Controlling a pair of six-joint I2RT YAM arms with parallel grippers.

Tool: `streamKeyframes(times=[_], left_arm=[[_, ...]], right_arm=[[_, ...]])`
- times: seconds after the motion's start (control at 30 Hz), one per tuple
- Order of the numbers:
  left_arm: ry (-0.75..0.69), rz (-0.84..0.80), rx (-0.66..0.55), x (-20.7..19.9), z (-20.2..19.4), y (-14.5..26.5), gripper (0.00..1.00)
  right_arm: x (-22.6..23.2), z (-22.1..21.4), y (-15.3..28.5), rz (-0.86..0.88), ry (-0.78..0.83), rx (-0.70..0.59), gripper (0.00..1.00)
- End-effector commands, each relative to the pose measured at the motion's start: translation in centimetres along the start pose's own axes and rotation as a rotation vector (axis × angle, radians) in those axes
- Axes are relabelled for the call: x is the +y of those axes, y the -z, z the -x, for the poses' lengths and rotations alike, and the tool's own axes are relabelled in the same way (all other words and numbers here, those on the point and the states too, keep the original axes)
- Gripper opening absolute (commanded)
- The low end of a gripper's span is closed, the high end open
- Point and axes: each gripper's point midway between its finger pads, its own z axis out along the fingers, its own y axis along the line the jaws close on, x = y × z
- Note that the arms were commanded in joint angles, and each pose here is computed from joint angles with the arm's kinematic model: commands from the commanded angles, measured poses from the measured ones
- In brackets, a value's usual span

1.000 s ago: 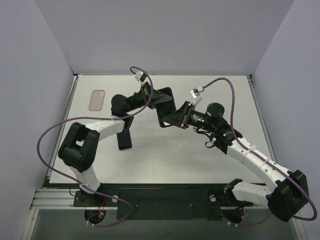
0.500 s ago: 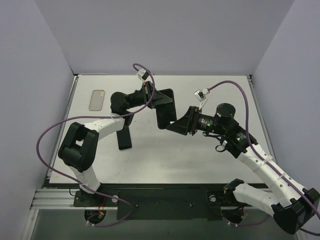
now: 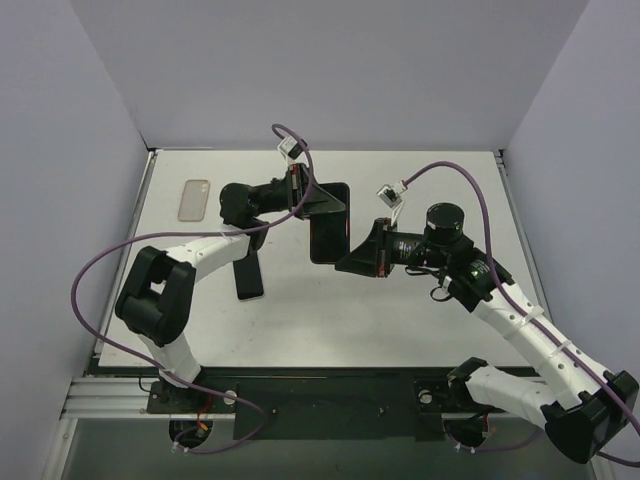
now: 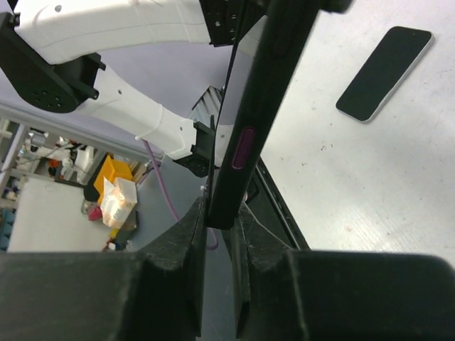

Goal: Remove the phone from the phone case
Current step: Remove the phone case from the phone.

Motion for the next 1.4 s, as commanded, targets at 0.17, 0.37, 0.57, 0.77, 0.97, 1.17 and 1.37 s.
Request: streamKeyframes(times=[0.17, 0.37, 0.57, 0.77, 0.97, 1.17, 1.37], left_arm=[[-0.086, -0.283, -0.016, -10.3, -1.1, -0.1, 0.0], [-0.022, -0.361, -0.001, -14.7, -4.5, 0.1, 0.0], [-0.005, -0.422, 0.044, -17.2, -7.0, -0.4, 0.0], [-0.084, -0.488, 0.104, -20.8, -9.2, -0.2, 0.0], [-0.162, -0.534, 0.187, -23.8, -11.9, 0.4, 0.0], [-0.145, -0.539, 0.2, -23.5, -12.4, 0.1, 0.0], [-0.102, -0.399, 0.067, -19.3, -9.3, -1.7, 0.0]], right_arm=[[1.9, -0.1, 0.7, -0.075, 0.465, 0.046, 0.0], [0.5, -0.4, 0.4, -0.264, 0.666, 0.115, 0.0], [-0.8, 0.3, -0.5, -0.304, 0.73, 0.107, 0.0], [-2.5, -0.7, -1.3, -0.244, 0.662, 0.126, 0.0], [-2.3, -1.6, -1.5, -0.113, 0.559, 0.108, 0.0], [-2.1, 1.1, -2.3, -0.145, 0.515, 0.042, 0.0], [-9.8, 7.0, 0.4, -0.676, 0.151, -0.28, 0.0]])
